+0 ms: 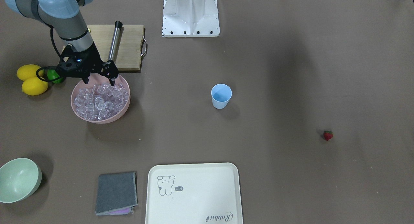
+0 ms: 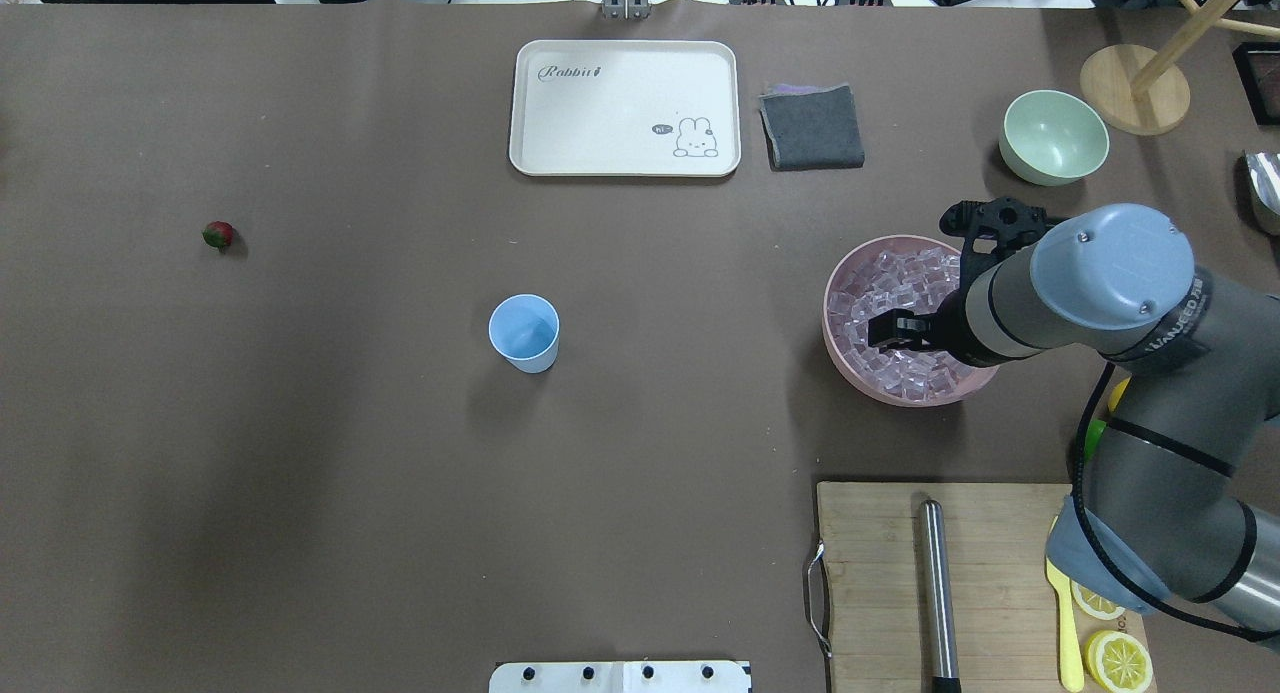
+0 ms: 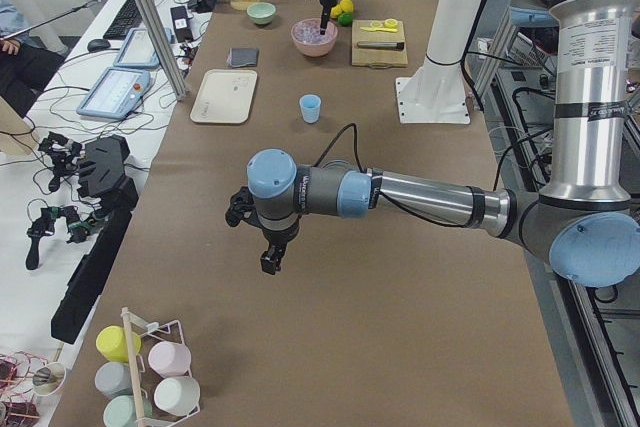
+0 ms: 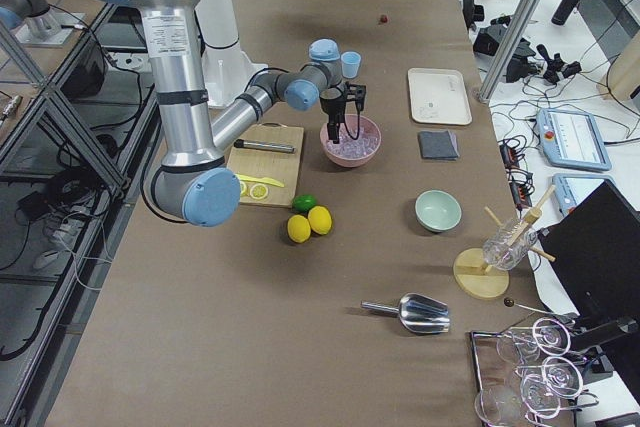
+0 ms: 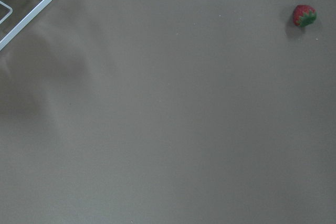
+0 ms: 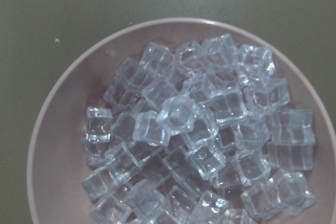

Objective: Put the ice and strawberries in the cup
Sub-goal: 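Lower the right gripper into the pink bowl and grasp an ice cube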

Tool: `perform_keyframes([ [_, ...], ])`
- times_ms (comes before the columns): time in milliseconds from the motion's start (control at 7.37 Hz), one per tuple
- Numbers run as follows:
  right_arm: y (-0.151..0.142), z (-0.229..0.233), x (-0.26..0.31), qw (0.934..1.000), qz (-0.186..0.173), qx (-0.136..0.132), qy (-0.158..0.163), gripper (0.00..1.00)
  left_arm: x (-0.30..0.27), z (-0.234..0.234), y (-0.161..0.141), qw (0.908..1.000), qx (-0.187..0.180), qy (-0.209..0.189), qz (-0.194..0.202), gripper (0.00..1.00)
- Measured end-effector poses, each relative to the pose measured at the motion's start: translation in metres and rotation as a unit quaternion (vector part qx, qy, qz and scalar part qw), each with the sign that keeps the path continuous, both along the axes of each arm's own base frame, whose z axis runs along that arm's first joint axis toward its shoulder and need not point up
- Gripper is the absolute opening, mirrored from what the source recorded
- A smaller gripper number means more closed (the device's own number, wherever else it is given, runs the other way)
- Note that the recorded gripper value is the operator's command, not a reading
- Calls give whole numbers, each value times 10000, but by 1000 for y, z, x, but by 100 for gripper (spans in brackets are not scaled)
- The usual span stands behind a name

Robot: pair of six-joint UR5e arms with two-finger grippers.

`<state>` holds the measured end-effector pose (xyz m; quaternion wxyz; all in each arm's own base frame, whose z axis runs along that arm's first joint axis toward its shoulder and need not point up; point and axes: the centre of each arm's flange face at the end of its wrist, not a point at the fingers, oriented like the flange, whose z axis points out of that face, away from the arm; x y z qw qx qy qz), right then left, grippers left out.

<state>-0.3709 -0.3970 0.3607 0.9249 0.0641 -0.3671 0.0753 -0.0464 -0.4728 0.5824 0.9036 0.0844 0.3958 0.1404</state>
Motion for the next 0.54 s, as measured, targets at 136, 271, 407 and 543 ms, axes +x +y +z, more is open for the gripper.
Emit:
perform_keyframes([
  [136, 6, 3, -9, 10000, -73, 40, 53, 98, 0, 0, 0, 10000, -3, 0, 4, 98],
  [271, 9, 5, -14, 9999, -129, 66, 94, 94, 1, 1, 0, 10000, -4, 0, 8, 98],
  [407, 10, 8, -17, 9997, -180, 92, 138, 93, 1, 1, 1, 10000, -4, 0, 12, 98],
  [543, 9, 11, -19, 9994, -242, 168, 199, 90, 1, 1, 1, 10000, -3, -1, 16, 98],
])
